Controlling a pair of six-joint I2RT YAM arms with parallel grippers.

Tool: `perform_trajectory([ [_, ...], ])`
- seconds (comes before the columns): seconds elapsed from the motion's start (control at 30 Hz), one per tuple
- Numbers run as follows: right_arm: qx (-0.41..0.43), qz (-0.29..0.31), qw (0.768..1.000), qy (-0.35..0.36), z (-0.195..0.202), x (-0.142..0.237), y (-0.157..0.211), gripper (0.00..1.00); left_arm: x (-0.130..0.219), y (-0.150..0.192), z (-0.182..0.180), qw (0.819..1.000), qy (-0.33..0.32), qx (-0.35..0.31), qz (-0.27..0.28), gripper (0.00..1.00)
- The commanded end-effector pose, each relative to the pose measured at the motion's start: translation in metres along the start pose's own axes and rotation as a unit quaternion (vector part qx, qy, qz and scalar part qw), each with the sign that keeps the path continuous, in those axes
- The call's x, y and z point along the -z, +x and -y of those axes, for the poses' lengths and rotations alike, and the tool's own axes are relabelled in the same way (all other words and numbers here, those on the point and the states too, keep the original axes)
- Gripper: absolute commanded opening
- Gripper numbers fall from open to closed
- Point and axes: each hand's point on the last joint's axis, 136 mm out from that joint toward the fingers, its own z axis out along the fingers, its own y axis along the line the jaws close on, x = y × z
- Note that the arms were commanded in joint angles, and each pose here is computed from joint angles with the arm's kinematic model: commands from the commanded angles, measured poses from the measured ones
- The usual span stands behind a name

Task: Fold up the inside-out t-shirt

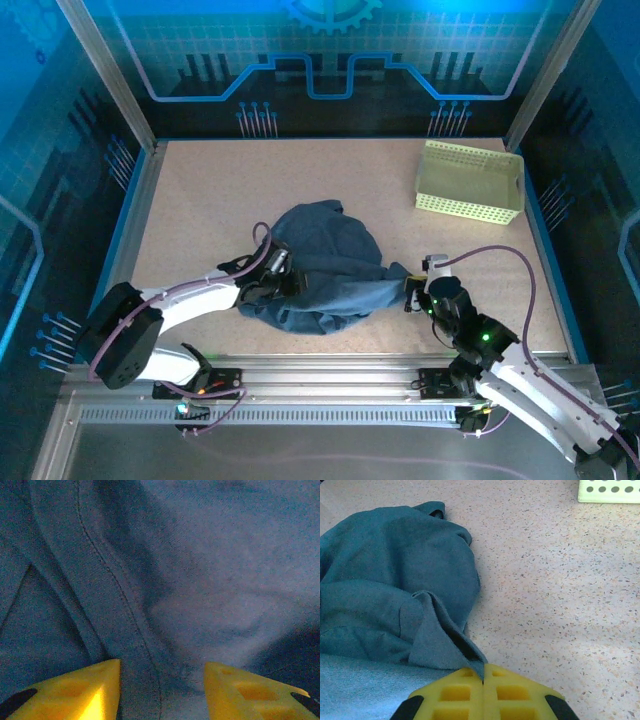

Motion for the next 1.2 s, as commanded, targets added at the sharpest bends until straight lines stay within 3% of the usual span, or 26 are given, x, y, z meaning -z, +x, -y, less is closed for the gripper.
perform_trajectory([
  [0.0, -0.012, 0.010, 1.000, 0.007, 0.004, 0.000, -0.004, 0.00, 0.002, -0.005, 0.003, 1.000, -0.003, 0.009, 0.004, 0.49],
  [0.1, -0.013, 0.012, 1.000, 0.007, 0.004, 0.000, -0.005, 0.00, 0.003, -0.002, 0.004, 1.000, 0.005, 0.008, 0.005, 0.50],
  [0.33, -0.011, 0.015, 1.000, 0.004, 0.000, -0.002, -0.012, 0.00, -0.006, 0.006, 0.020, 0.999, 0.038, 0.018, -0.019, 0.40],
  [0.5, -0.009, 0.014, 1.000, 0.000, -0.003, -0.003, -0.015, 0.00, 0.000, -0.002, 0.024, 0.999, 0.039, 0.014, -0.002, 0.22],
  [0.63, -0.001, 0.017, 1.000, 0.000, -0.004, -0.002, -0.020, 0.00, 0.008, -0.008, 0.019, 1.000, 0.020, 0.011, 0.014, 0.00],
  [0.73, 0.010, 0.028, 1.000, -0.006, -0.007, 0.002, -0.027, 0.00, 0.029, -0.019, 0.014, 0.999, 0.010, 0.011, 0.043, 0.00],
  [0.97, 0.062, 0.083, 0.991, -0.084, -0.034, 0.020, -0.049, 0.00, 0.118, -0.058, 0.015, 0.983, 0.072, 0.008, 0.171, 0.00],
  [1.07, 0.066, 0.079, 0.990, -0.100, -0.039, 0.020, -0.047, 0.00, 0.133, -0.063, 0.005, 0.978, 0.075, 0.015, 0.193, 0.00],
  [1.17, 0.053, 0.051, 0.991, -0.115, -0.043, 0.014, -0.035, 0.00, 0.124, -0.059, -0.011, 0.980, 0.060, 0.034, 0.184, 0.00],
])
